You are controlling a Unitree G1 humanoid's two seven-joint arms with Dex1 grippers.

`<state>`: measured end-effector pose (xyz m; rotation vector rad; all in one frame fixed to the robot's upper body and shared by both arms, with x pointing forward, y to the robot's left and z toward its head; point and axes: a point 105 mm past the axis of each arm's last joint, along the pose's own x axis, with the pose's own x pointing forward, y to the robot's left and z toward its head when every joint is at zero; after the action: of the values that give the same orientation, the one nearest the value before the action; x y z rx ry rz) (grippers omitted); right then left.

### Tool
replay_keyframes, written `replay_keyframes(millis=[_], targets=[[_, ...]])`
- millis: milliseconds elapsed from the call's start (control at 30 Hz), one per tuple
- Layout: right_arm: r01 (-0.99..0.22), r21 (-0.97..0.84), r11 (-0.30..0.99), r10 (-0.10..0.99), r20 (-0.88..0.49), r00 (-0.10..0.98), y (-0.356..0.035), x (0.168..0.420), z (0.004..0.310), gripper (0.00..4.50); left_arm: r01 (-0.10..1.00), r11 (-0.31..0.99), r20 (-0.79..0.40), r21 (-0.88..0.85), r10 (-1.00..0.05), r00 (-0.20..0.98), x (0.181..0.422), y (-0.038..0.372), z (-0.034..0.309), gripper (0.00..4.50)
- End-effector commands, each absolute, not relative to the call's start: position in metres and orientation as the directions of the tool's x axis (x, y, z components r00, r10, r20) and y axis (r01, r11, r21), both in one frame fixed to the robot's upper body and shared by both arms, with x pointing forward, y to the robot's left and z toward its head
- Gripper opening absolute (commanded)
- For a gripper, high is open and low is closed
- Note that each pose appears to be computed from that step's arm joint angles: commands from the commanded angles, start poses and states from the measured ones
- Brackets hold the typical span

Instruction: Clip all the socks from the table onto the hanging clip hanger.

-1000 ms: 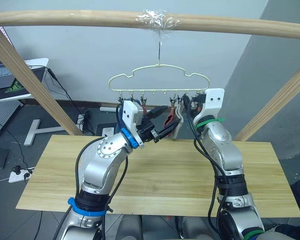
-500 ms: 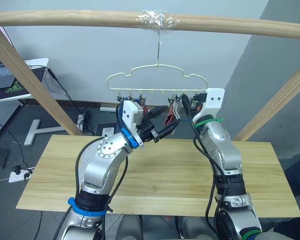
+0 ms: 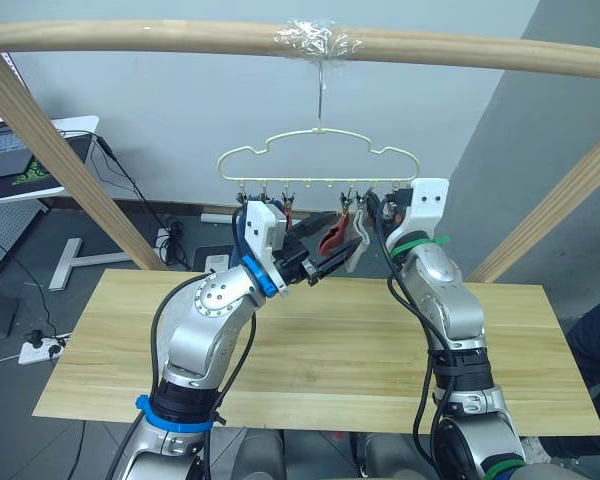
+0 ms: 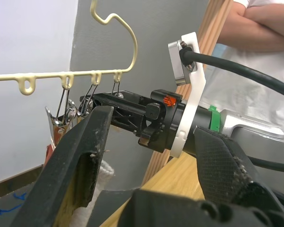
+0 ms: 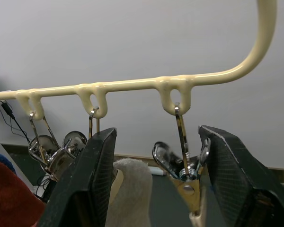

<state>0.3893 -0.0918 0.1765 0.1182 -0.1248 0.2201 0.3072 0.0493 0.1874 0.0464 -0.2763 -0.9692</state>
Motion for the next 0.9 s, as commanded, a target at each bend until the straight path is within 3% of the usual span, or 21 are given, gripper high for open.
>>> replay_keyframes(millis=[33, 267, 367, 567, 900], targets=[[-0.234, 0.09, 0.968, 0.215, 0.179, 0.96, -0.0902, 0.3889, 0.1891, 2.86, 0.807, 0.552, 0.266, 0.208, -0.826, 0.497, 0.2991, 0.0452, 0.2033, 3.14], [-0.257, 0.093, 0.962, 0.236, 0.188, 0.953, -0.0858, 0.389, 0.1915, 2.86, 0.806, 0.554, 0.27, 0.209, -0.824, 0.497, 0.2994, 0.0449, 0.2044, 3.14], [-0.259, 0.089, 0.962, 0.239, 0.19, 0.952, -0.0858, 0.3889, 0.1918, 2.27, 0.805, 0.556, 0.271, 0.209, -0.823, 0.498, 0.2991, 0.0445, 0.2046, 3.14], [-0.253, 0.067, 0.965, 0.237, 0.187, 0.953, -0.0865, 0.3895, 0.1909, 0.22, 0.806, 0.555, 0.27, 0.205, -0.824, 0.499, 0.2981, 0.0442, 0.2035, 3.14], [-0.241, 0.048, 0.969, 0.229, 0.178, 0.957, -0.0905, 0.3892, 0.1885, 0.13, 0.808, 0.553, 0.266, 0.202, -0.825, 0.498, 0.2969, 0.0429, 0.2021, 3.14]])
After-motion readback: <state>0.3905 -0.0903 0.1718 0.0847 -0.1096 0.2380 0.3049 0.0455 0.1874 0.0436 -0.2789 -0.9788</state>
